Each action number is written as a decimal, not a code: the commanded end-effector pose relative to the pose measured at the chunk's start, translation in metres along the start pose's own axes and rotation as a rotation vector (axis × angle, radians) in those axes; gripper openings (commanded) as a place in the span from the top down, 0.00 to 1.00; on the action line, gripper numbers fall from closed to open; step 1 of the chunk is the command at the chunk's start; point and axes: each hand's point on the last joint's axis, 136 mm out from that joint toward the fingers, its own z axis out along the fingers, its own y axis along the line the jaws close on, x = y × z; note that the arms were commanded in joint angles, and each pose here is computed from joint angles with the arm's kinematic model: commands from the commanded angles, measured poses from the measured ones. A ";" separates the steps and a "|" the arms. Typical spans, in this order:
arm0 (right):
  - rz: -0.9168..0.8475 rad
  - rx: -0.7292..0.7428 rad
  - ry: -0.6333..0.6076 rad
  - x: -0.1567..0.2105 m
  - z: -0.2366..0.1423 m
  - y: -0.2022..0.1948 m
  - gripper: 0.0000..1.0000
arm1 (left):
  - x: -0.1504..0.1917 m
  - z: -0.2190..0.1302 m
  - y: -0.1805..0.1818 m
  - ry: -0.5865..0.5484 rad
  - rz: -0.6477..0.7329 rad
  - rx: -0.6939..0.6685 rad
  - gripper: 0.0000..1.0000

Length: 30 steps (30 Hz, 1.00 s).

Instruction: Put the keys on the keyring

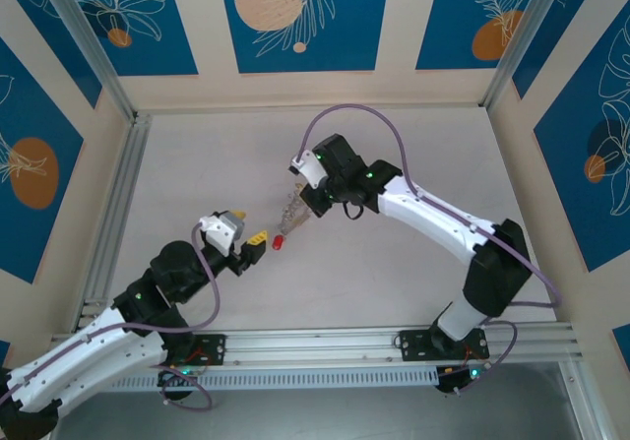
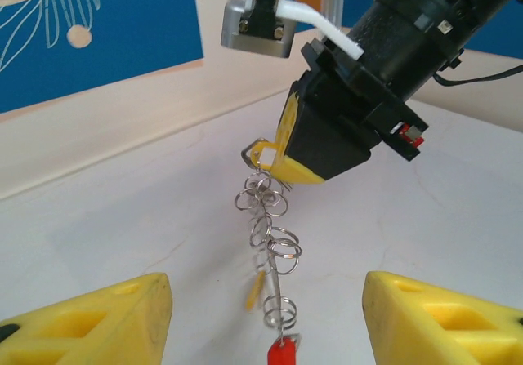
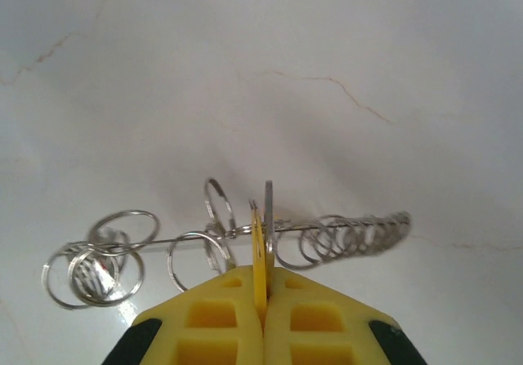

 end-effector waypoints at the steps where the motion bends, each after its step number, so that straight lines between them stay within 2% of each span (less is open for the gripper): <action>1: 0.060 -0.064 -0.069 -0.023 0.006 0.005 1.00 | 0.007 -0.002 0.013 0.022 -0.002 -0.065 0.37; 6: 0.162 -0.049 -0.012 0.009 0.022 -0.004 1.00 | 0.006 -0.002 0.012 0.021 0.011 -0.061 0.35; 9: 0.238 -0.027 0.028 0.041 0.027 -0.007 1.00 | 0.004 -0.001 0.011 0.016 0.016 -0.055 0.34; 16: 0.405 -0.068 0.124 0.121 0.037 0.009 1.00 | 0.003 0.009 0.005 0.025 0.023 -0.031 0.34; 22: 0.505 -0.081 0.175 0.169 0.042 0.021 0.99 | 0.003 0.021 -0.002 0.035 0.022 -0.007 0.33; 27: 0.545 -0.072 0.143 0.184 0.045 0.021 0.89 | 0.006 0.039 -0.006 0.072 0.025 -0.001 0.30; 29: 0.540 -0.086 0.100 0.181 0.043 0.023 0.81 | 0.006 0.045 -0.011 0.095 0.017 0.018 0.28; 30: 0.534 -0.089 0.080 0.179 0.042 0.024 0.74 | 0.005 0.047 -0.014 0.102 0.011 0.031 0.22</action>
